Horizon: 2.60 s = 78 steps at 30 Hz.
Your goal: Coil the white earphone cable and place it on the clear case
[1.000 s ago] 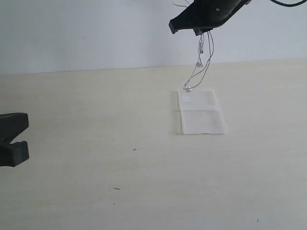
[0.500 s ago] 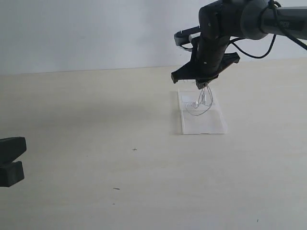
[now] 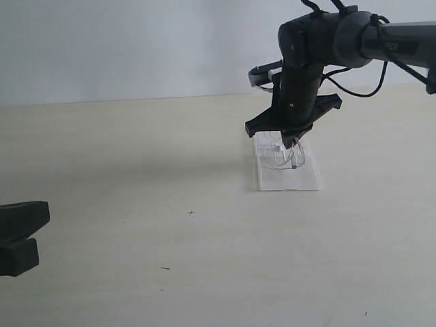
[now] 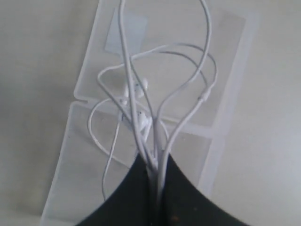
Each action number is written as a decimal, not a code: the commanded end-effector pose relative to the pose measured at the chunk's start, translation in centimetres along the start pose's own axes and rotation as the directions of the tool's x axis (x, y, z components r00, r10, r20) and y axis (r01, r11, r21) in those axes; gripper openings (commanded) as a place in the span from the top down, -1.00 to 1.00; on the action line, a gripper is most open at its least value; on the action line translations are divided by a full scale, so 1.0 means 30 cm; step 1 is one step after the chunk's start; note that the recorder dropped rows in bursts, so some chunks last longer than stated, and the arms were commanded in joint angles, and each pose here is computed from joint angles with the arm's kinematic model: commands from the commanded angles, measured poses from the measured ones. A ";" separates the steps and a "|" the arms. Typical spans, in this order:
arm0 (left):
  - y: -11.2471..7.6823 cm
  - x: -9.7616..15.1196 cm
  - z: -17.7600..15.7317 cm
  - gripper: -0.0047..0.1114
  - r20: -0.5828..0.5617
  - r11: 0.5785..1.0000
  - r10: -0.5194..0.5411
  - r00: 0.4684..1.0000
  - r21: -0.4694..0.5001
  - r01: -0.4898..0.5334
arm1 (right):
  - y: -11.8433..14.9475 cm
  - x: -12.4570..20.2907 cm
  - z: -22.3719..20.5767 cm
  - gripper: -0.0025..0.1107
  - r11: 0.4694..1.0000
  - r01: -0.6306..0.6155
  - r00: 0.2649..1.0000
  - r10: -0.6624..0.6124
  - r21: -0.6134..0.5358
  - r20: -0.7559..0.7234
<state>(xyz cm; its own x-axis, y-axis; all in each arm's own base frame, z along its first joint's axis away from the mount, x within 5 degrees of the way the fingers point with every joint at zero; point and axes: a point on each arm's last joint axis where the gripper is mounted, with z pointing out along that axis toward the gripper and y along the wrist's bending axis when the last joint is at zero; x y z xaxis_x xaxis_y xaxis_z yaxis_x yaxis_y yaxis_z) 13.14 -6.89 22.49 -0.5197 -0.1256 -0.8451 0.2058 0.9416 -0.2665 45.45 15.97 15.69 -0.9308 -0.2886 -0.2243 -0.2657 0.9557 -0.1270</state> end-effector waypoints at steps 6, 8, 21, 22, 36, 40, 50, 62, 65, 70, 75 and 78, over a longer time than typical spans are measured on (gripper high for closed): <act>-0.008 0.028 -0.001 0.92 -0.032 0.998 -0.011 0.999 0.056 0.013 | 0.022 0.035 0.092 0.96 0.997 0.017 0.992 -0.027 -0.075 -0.124; -0.010 0.029 -0.001 0.92 -0.033 0.998 -0.011 0.999 0.061 0.013 | 0.018 0.035 0.093 0.96 0.997 0.008 0.992 -0.018 -0.082 -0.126; -0.015 0.030 -0.002 0.92 -0.036 0.997 -0.010 0.999 0.080 0.013 | 0.004 0.010 -0.001 0.05 0.997 0.009 0.999 -0.012 -0.079 -0.043; -0.015 0.030 -0.002 0.92 -0.036 0.997 -0.010 0.999 0.080 0.013 | 0.002 0.007 -0.016 -0.04 0.997 0.008 0.999 -0.011 -0.080 -0.032; -0.011 0.028 -0.001 0.92 -0.027 0.998 0.019 0.999 0.066 -0.018 | -0.066 0.016 -0.203 -0.14 0.998 -0.027 1.000 0.026 0.051 0.003; -0.007 0.025 -0.001 0.92 -0.018 0.997 0.049 0.999 0.056 -0.048 | -0.105 0.031 -0.283 -0.11 0.990 -0.014 1.000 0.013 0.143 0.005; -0.008 0.025 -0.001 0.92 -0.018 0.997 0.050 0.999 0.059 -0.049 | -0.102 0.123 -0.638 0.89 0.993 -0.088 0.978 0.101 -0.077 0.183; -0.008 0.025 -0.001 0.92 -0.018 0.997 0.050 0.999 0.059 -0.049 | -0.136 0.552 -0.700 0.96 0.996 -0.078 0.995 0.081 -0.051 0.065; -0.008 0.025 -0.001 0.92 -0.018 0.997 0.050 0.999 0.059 -0.049 | -0.136 0.552 -0.700 0.96 0.996 -0.078 0.995 0.081 -0.051 0.065; -0.008 0.025 -0.001 0.92 -0.018 0.997 0.050 0.999 0.059 -0.049 | -0.136 0.556 -0.708 0.96 0.995 -0.079 0.994 0.083 -0.054 0.072; -0.009 0.025 -0.001 0.92 -0.018 0.997 0.052 0.998 0.059 -0.051 | -0.152 0.588 -0.807 0.96 0.994 -0.085 0.970 0.100 -0.075 0.221; -0.009 0.025 -0.001 0.92 -0.018 0.997 0.052 0.998 0.059 -0.051 | -0.173 0.636 -0.933 0.96 0.991 -0.086 0.896 0.120 -0.099 0.427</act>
<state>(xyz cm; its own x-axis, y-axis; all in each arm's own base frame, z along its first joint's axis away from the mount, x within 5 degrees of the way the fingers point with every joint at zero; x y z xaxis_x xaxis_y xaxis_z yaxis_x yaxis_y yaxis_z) 12.70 -7.31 21.85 -0.5318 -0.0763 -0.8434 0.2782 0.9249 -0.2591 23.74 7.97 36.27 -0.8623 -0.1938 -0.4678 -0.2058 0.9782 -0.0259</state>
